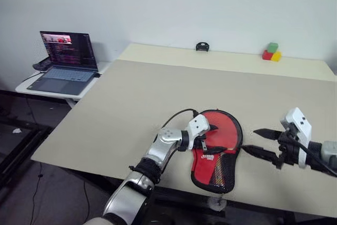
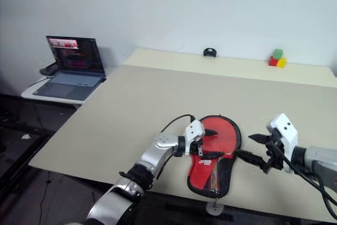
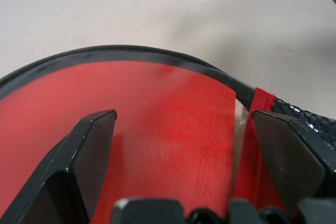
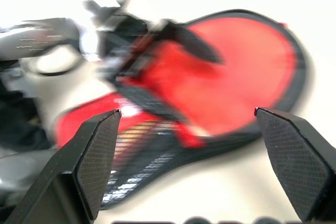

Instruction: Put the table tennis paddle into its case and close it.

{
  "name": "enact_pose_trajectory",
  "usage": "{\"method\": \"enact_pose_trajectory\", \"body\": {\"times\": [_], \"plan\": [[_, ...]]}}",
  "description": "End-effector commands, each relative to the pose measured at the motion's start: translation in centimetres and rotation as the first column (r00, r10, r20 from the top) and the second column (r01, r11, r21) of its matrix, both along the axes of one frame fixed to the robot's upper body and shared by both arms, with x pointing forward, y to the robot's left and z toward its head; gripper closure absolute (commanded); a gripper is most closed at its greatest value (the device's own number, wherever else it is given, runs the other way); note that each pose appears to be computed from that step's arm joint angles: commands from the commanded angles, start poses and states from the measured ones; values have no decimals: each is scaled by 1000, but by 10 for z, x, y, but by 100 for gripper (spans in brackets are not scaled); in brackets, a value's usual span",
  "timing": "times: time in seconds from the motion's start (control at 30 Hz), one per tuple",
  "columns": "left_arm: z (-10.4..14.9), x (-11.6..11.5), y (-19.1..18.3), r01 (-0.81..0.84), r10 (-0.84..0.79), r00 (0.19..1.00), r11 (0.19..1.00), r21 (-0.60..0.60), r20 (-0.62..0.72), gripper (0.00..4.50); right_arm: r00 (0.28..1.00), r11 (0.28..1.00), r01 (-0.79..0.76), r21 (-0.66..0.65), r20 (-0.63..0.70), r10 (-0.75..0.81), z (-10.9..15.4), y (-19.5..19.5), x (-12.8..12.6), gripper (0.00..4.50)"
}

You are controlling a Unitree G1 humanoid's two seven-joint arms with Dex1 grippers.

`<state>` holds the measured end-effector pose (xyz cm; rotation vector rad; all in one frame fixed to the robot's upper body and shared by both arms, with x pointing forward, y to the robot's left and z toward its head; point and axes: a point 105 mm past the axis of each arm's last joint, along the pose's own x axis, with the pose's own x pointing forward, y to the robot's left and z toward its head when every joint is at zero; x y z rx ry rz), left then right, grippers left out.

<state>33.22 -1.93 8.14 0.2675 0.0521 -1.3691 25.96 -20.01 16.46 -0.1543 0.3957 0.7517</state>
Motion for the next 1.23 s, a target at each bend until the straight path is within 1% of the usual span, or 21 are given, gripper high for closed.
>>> {"method": "enact_pose_trajectory", "body": {"times": [0.03, 0.2, 0.27, 0.33, 0.47, 0.63, 0.7, 0.8, 0.9, 1.03, 1.1, 1.23], "plan": [[-2, -3, 23, -44, 44, 998, 999, 10, -40, 0, 995, 1000, 11, -14, 100, -9, 10, -6, 19, 3], [13, -7, 50, -110, 110, 994, 994, -8, -27, 0, 972, 1000, 13, -7, 235, -10, 16, -9, 48, 3], [39, -8, 57, -153, 151, 988, 983, -102, -28, 0, 973, 998, 13, 69, 228, -29, 16, -12, 62, 3], [59, -9, 62, -186, 183, 983, 967, -172, -33, 0, 971, 995, 30, 97, 234, -52, 16, -17, 73, 3], [80, -5, 84, -314, 323, 947, 923, -220, 1, 0, 970, 996, 46, 78, 233, -63, 7, -26, 87, 3], [80, -6, 105, -430, 444, 896, 876, -218, 17, 0, 975, 999, 34, 22, 217, -38, -4, -40, 96, 3], [79, -6, 110, -463, 478, 878, 861, -210, 25, 0, 974, 998, 52, 32, 217, -58, -2, -52, 101, 3], [79, -7, 125, -509, 527, 848, 840, -190, 55, 0, 971, 997, 71, 30, 226, -76, 2, -63, 106, 3], [78, -7, 131, -525, 542, 836, 835, -166, 81, 0, 967, 995, 100, 11, 236, -100, 5, -74, 111, 3], [76, -2, 138, -538, 551, 824, 834, -123, 131, 0, 960, 994, 110, 11, 257, -109, 18, -78, 118, 3], [74, 0, 141, -549, 562, 817, 827, -121, 131, 0, 961, 994, 106, 19, 254, -108, 21, -76, 118, 3], [75, 8, 135, -553, 568, 814, 822, -138, 124, 0, 968, 995, 96, 13, 233, -96, 19, -74, 115, 3]]}}
